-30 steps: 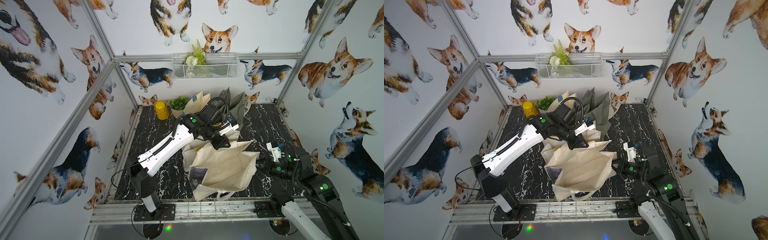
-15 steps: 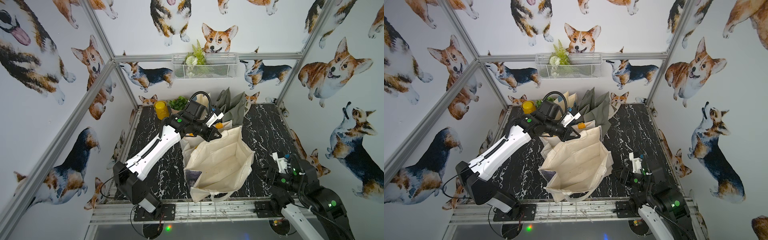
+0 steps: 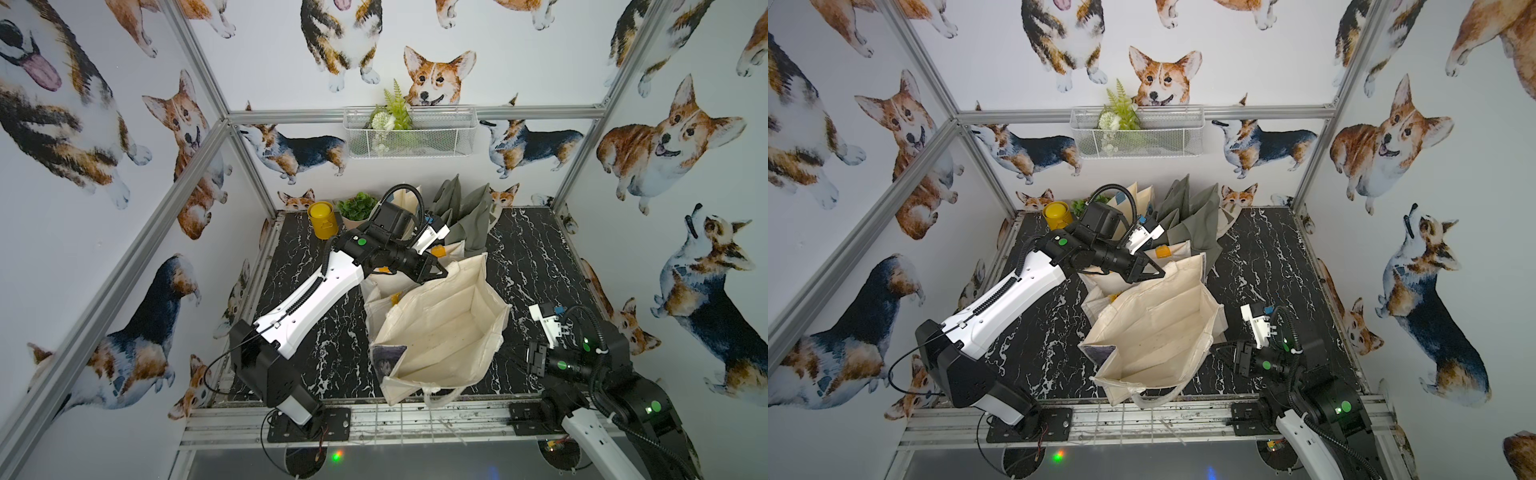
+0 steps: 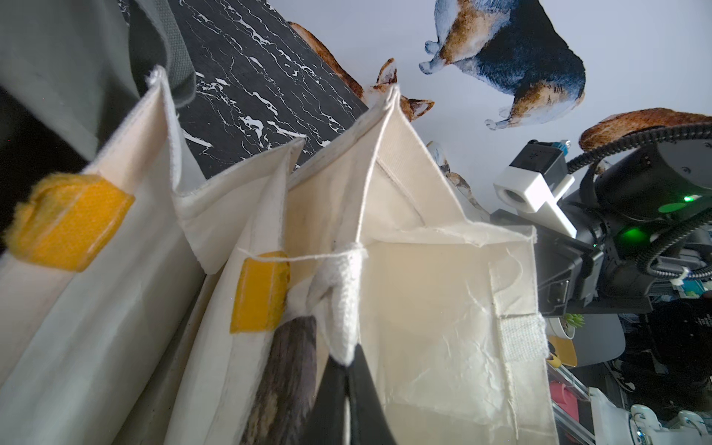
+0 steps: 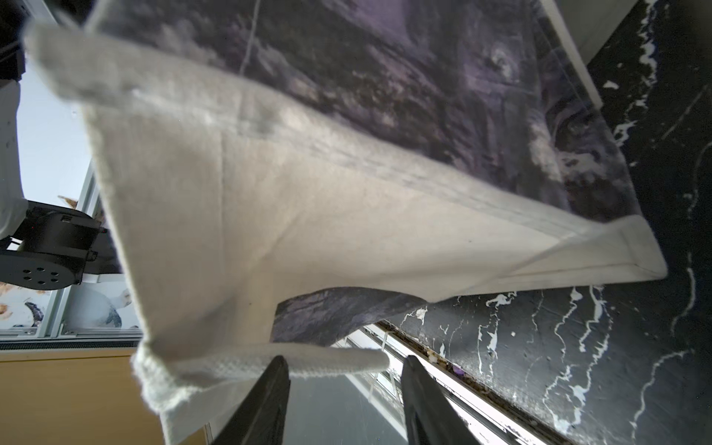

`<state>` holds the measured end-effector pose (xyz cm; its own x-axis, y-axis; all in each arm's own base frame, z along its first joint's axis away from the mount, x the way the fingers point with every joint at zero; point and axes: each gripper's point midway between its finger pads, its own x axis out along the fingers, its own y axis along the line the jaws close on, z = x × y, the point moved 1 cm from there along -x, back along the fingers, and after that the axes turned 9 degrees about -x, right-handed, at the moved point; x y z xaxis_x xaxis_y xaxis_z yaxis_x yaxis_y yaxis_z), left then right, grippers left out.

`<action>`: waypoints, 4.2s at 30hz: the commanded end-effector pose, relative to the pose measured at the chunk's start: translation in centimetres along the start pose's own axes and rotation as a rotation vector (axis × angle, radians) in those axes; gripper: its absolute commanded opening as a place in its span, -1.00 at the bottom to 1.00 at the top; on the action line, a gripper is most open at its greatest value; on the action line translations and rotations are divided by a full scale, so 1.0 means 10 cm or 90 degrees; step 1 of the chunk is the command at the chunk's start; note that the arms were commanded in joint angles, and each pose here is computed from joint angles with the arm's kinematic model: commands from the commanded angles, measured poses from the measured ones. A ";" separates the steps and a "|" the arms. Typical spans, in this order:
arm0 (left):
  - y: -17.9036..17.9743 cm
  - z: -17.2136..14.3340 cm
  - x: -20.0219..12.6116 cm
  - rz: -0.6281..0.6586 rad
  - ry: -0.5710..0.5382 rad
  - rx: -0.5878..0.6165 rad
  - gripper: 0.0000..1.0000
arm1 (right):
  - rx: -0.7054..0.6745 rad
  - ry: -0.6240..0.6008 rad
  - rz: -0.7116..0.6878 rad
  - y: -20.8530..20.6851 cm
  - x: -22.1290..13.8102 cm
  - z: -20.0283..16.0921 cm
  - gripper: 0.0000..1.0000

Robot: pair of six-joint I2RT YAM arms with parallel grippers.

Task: Put away the canvas bag
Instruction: Press the canvas bag at the center of the board.

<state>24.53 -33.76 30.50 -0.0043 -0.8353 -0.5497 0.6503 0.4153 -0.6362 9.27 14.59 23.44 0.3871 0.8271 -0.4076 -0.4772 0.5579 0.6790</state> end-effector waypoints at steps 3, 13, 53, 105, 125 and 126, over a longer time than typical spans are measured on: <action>-0.08 0.06 0.03 -0.020 -0.009 0.019 -1.00 | -0.098 -0.054 0.070 0.22 0.03 0.25 -0.06; -0.10 0.02 0.11 -0.016 0.013 0.009 -1.00 | -0.137 -0.019 0.097 0.27 0.20 0.18 -0.11; -0.75 -0.77 0.18 -0.095 0.196 0.069 -0.06 | -0.132 -0.182 -0.053 0.09 0.70 0.84 -1.00; -0.69 -0.82 -0.15 0.105 0.144 0.386 -1.00 | -0.356 -0.148 -0.154 0.12 -0.28 0.60 0.68; -0.82 -0.91 -0.60 0.057 -0.008 0.645 -1.00 | -0.756 -0.095 -0.072 0.60 -0.24 0.70 0.99; -0.84 -0.90 -0.60 0.054 -0.012 0.652 -1.00 | -0.758 -0.080 -0.054 0.63 -0.19 0.69 0.99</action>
<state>11.70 -27.85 32.60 0.0550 -0.7730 -0.6320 0.9982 0.0263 0.0546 11.07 14.80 31.98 0.5473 0.7741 -0.3181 -0.8339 0.4720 -0.2861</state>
